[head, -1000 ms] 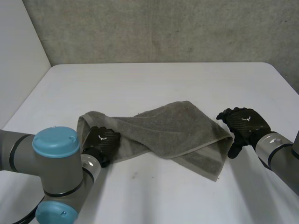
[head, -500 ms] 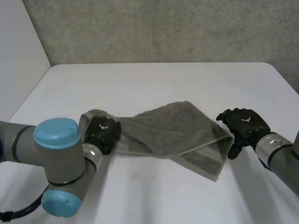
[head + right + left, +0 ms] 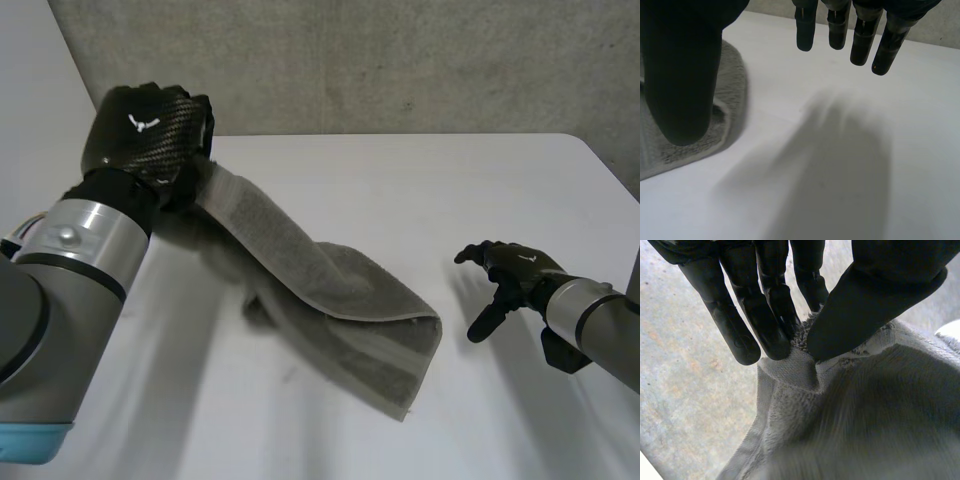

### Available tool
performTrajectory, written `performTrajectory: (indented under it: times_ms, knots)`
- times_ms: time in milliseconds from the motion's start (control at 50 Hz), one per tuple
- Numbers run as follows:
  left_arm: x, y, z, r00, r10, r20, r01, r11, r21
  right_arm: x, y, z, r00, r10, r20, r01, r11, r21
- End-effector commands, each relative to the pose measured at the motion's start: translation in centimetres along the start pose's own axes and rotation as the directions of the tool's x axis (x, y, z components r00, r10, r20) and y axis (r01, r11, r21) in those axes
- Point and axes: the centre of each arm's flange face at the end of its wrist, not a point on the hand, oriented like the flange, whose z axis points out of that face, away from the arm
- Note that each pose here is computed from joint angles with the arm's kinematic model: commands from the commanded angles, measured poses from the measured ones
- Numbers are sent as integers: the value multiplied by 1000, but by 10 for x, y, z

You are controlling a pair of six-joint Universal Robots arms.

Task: Fold the laundry

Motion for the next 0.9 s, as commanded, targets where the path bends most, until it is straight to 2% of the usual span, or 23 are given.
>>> performTrajectory:
  times_ms: [20,120,200,320,500,540,580,600,640,700,740,760,800,820,840,900]
  knots:
    - [-1,-6,-5,997,-80,-7,80,997,-7,-10,9,22,997,63,38,-63,998,13]
    - [1,-2,-7,995,-96,-13,96,995,-31,-38,20,31,988,110,111,-108,994,-20]
    - [1,0,-7,995,-102,-11,101,994,-36,-56,35,38,986,92,142,-85,995,-57]
    - [-2,-2,-7,994,-105,-5,105,994,-29,-61,38,42,990,69,123,-65,997,-40]
    - [-10,-20,-12,993,-121,15,121,992,28,-48,16,54,999,40,27,-45,979,200]
    - [-10,-19,-12,993,-121,18,120,992,26,-48,3,48,999,35,24,-40,966,257]
    - [-17,-14,-9,992,-116,40,115,993,16,-51,-34,21,1000,9,27,-19,923,385]
    - [-17,-14,-9,992,-116,41,115,993,16,-51,-34,20,1000,9,27,-19,923,385]
    - [-21,-11,-7,992,-112,57,112,994,7,-49,-65,-3,1000,-27,8,20,880,474]
    - [-29,-1,-3,991,-104,84,106,994,-18,-43,-77,-13,998,-54,-14,54,860,508]
    - [-35,6,1,990,-98,104,103,994,-39,-38,-101,-36,987,-147,-65,158,816,556]
    - [-35,6,1,990,-98,104,103,994,-39,-38,-101,-36,987,-148,-65,159,816,556]
    - [-35,12,4,990,-95,109,102,993,-57,-45,-116,-63,957,-278,-81,275,787,553]
    - [-35,19,6,990,-92,110,101,992,-80,-45,-116,-63,957,-279,-81,276,786,553]
    - [-34,25,8,990,-91,107,101,990,-99,-48,-121,-73,937,-337,-90,330,772,543]
    - [-31,36,11,991,-86,100,99,986,-132,-54,-123,-87,899,-429,-88,416,774,477]
